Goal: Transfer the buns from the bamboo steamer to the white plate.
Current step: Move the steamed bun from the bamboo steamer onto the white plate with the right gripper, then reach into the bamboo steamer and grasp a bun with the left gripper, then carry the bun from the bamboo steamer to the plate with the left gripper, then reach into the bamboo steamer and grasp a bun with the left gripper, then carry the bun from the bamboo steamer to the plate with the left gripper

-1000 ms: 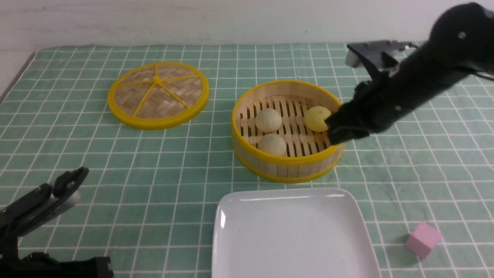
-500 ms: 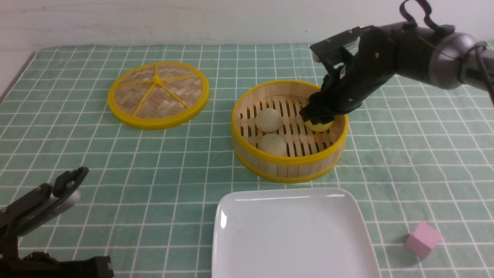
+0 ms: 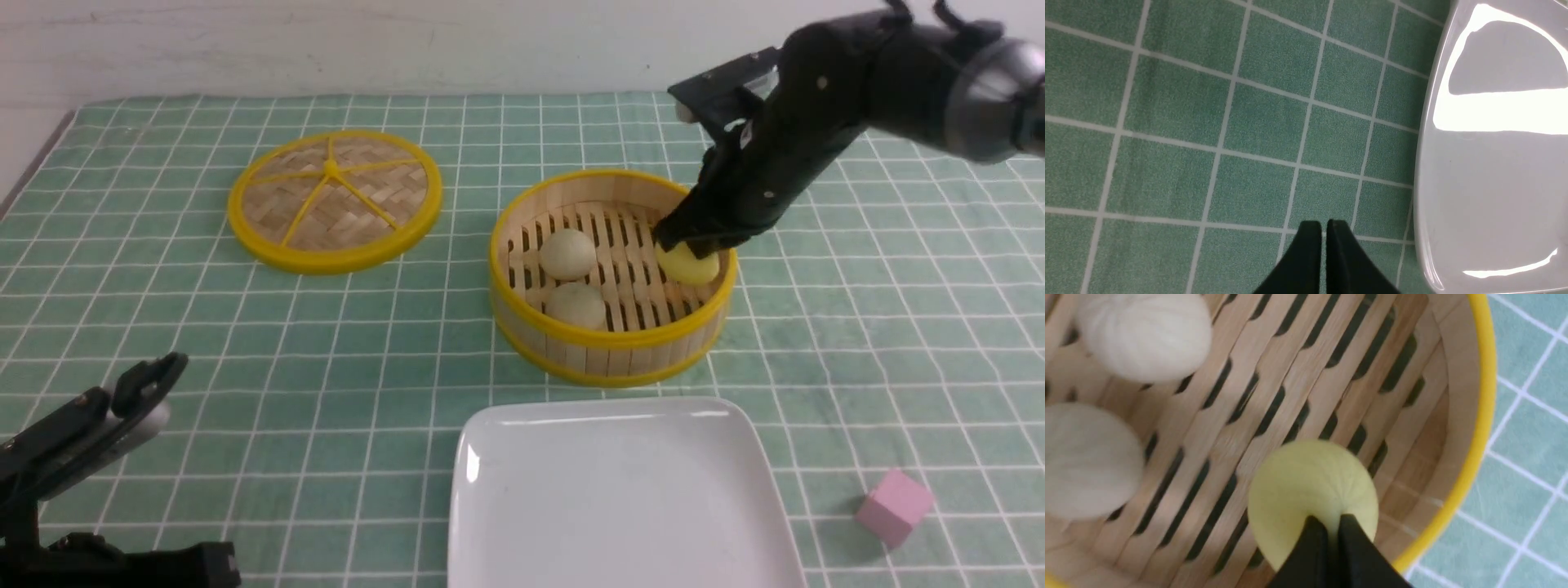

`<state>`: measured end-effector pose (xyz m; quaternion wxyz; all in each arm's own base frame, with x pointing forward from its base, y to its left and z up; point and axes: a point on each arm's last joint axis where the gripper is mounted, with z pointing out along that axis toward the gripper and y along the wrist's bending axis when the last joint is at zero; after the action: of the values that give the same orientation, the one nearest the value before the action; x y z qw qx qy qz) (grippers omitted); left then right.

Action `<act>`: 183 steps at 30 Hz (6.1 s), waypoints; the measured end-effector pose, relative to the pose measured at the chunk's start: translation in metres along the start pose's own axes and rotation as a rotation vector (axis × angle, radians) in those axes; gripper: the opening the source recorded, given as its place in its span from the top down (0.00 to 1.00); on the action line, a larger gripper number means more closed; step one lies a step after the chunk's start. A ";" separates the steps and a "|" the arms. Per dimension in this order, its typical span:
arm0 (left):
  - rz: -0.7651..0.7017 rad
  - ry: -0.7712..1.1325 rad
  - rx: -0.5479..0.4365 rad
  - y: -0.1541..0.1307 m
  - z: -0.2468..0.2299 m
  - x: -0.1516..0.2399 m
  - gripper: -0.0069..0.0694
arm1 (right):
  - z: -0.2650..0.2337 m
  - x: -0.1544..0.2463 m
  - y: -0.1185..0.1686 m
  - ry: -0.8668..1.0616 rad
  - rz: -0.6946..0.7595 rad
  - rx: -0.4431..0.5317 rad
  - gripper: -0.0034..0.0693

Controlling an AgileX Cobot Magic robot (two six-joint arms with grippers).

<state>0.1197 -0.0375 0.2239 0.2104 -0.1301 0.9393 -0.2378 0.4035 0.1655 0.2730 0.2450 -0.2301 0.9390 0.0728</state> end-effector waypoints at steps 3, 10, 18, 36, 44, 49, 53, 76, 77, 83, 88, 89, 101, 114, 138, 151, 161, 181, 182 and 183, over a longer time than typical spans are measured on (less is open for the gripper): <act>0.000 0.000 0.000 0.000 0.000 0.000 0.84 | -0.057 0.012 0.012 0.055 0.022 -0.072 0.94; 0.000 0.000 0.000 0.000 0.000 0.000 0.83 | -0.077 0.072 0.038 0.179 0.088 -0.220 0.94; 0.000 -0.004 0.000 0.000 0.000 0.000 0.83 | -0.005 0.136 0.086 0.216 0.006 -0.204 0.89; 0.002 -0.019 0.002 -0.001 -0.001 -0.003 0.79 | -0.096 0.129 0.083 0.114 -0.151 -0.119 0.50; 0.085 -0.009 0.014 -0.026 -0.017 -0.040 0.88 | -0.159 0.211 0.067 0.124 -0.191 -0.078 0.97; 0.127 0.029 0.034 -0.050 -0.020 -0.081 0.91 | -0.156 0.259 0.061 0.074 -0.160 -0.069 0.97; 0.214 0.077 0.074 -0.083 -0.004 -0.106 0.91 | -0.151 0.281 0.059 -0.007 -0.137 -0.069 0.97; 0.583 0.112 -0.031 -0.244 0.210 -0.172 0.45 | -0.151 0.284 0.056 -0.094 -0.102 -0.053 0.95; 0.593 0.113 -0.045 -0.242 0.216 -0.173 0.46 | -0.151 0.284 0.056 -0.094 -0.102 -0.053 0.95; 0.605 0.137 -0.080 -0.233 0.238 -0.170 0.67 | -0.151 0.284 0.056 -0.094 -0.102 -0.053 0.95; 0.610 0.137 -0.077 -0.239 0.220 -0.172 0.87 | -0.151 0.284 0.056 -0.094 -0.102 -0.053 0.95; 0.611 0.134 -0.074 -0.240 0.216 -0.172 0.87 | -0.151 0.284 0.056 -0.094 -0.102 -0.053 0.95; 0.651 0.136 -0.053 -0.254 0.040 -0.160 0.88 | -0.151 0.284 0.056 -0.096 -0.102 -0.053 0.93; 0.633 0.376 -0.073 -0.201 0.145 -0.055 0.87 | -0.151 0.284 0.056 -0.096 -0.102 -0.053 0.92; 0.608 0.103 -0.077 -0.253 0.145 -0.118 0.82 | -0.151 0.284 0.056 -0.095 -0.102 -0.053 0.88; 0.533 -0.025 -0.083 -0.265 0.196 -0.192 0.66 | -0.151 0.284 0.056 -0.095 -0.102 -0.053 0.87; 0.567 -0.032 -0.120 -0.250 0.247 -0.189 0.42 | -0.151 0.284 0.056 -0.095 -0.102 -0.053 0.85; 0.640 -0.140 -0.098 -0.281 0.002 -0.195 0.87 | -0.151 0.285 0.056 -0.095 -0.102 -0.053 0.82; 0.645 -0.144 -0.084 -0.279 -0.013 -0.191 0.87 | -0.151 0.285 0.056 -0.095 -0.102 -0.053 0.81; 0.646 -0.138 -0.071 -0.274 -0.025 -0.184 0.87 | -0.151 0.285 0.056 -0.095 -0.102 -0.053 0.81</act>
<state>0.3089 -0.1979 0.4429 0.3333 0.1512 0.9233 -0.1165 0.0924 0.0647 0.2654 0.2863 -0.2802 0.9112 0.0957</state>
